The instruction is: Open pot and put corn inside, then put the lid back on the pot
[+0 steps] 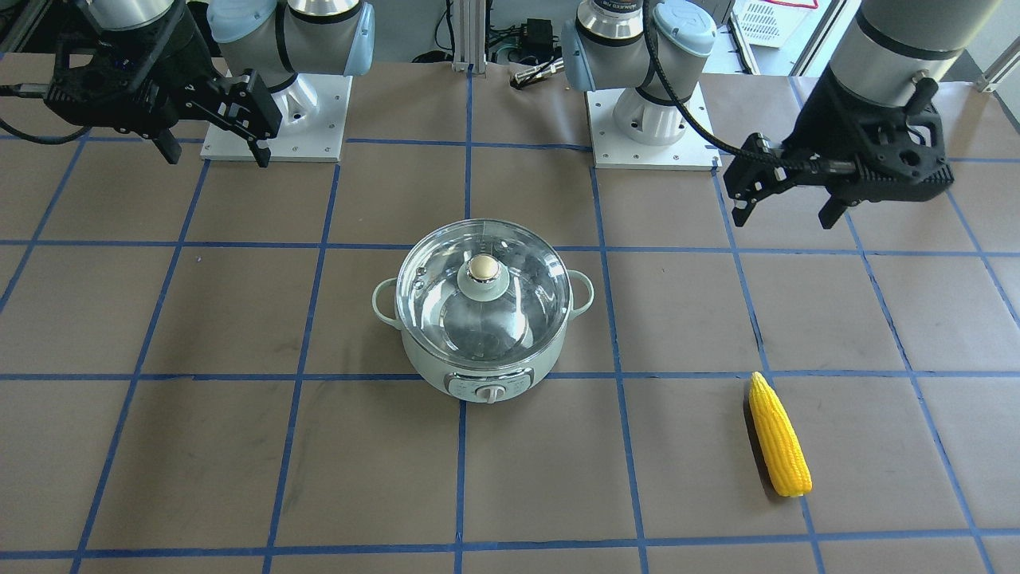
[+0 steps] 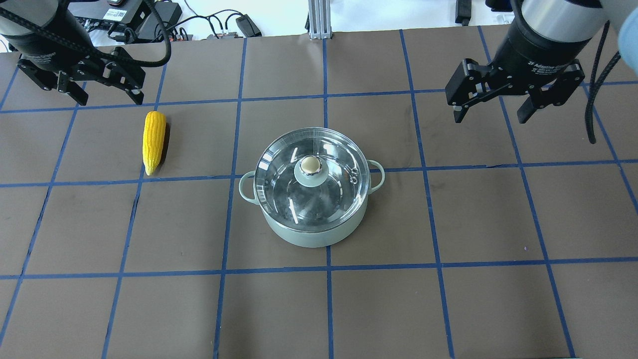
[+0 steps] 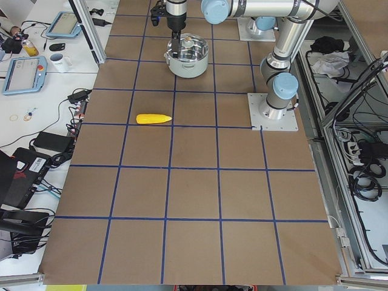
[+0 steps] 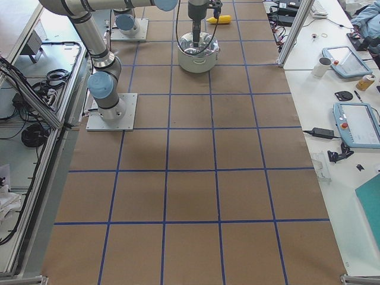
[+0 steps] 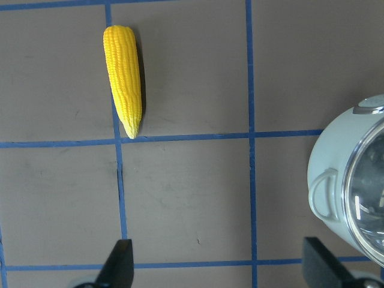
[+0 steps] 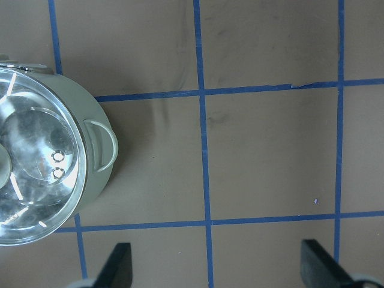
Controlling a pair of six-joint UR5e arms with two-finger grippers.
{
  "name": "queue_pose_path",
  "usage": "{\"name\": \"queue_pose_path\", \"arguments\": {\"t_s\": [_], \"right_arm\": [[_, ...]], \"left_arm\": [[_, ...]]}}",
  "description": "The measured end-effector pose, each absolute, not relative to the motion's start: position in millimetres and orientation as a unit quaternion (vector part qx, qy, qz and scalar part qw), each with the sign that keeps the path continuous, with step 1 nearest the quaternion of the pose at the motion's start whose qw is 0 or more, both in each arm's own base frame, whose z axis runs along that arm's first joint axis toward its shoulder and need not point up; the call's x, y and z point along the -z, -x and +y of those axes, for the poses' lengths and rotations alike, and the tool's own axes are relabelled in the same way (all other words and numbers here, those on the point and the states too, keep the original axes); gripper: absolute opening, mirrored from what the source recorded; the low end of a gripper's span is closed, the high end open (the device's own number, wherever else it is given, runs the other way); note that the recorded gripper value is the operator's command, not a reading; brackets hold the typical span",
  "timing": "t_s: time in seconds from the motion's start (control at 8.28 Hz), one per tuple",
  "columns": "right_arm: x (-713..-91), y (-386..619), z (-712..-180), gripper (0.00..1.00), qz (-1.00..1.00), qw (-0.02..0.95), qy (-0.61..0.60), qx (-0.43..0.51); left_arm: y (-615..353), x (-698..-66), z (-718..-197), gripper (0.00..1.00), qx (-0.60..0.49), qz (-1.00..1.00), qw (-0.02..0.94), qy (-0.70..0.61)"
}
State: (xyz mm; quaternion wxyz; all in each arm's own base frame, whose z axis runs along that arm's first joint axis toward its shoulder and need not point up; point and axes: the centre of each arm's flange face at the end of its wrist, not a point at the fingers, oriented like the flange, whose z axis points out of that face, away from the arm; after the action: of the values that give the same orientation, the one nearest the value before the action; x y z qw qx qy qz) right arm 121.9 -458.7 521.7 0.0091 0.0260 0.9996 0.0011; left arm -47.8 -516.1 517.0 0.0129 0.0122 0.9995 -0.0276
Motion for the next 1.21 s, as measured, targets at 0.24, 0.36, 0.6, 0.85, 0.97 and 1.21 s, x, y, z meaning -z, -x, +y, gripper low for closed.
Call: {"name": "queue_pose_path", "arguments": {"t_s": [0.24,0.36,0.6,0.85,0.97,1.21], "right_arm": [[-518.1,-123.3,-465.6,1.00,0.999,0.015,-0.036,-0.003],[-510.6,-128.4,-474.5,1.00,0.998,0.025,-0.052,-0.008],[-485.9,-168.7,-497.8,1.00,0.997,0.042,-0.068,-0.004],[-456.3,-245.1,-514.9,1.00,0.996,0.046,-0.083,0.004],[-441.7,-285.6,-516.2,1.00,0.995,0.048,-0.092,0.007],[-414.7,-343.6,-508.2,1.00,0.995,0.034,-0.096,0.015]], "left_arm": [[-5.9,-485.0,-553.8,1.00,0.041,0.999,0.017,0.001],[-32.7,-464.3,-573.7,1.00,0.049,0.999,0.019,0.008],[-60.9,-413.9,-606.0,1.00,0.039,0.999,0.014,0.023],[-73.3,-353.5,-636.1,1.00,0.022,0.999,0.004,0.048],[-77.7,-325.5,-649.5,1.00,0.023,0.998,0.002,0.051],[-84.1,-276.7,-668.6,1.00,0.020,0.998,0.000,0.053]]}}
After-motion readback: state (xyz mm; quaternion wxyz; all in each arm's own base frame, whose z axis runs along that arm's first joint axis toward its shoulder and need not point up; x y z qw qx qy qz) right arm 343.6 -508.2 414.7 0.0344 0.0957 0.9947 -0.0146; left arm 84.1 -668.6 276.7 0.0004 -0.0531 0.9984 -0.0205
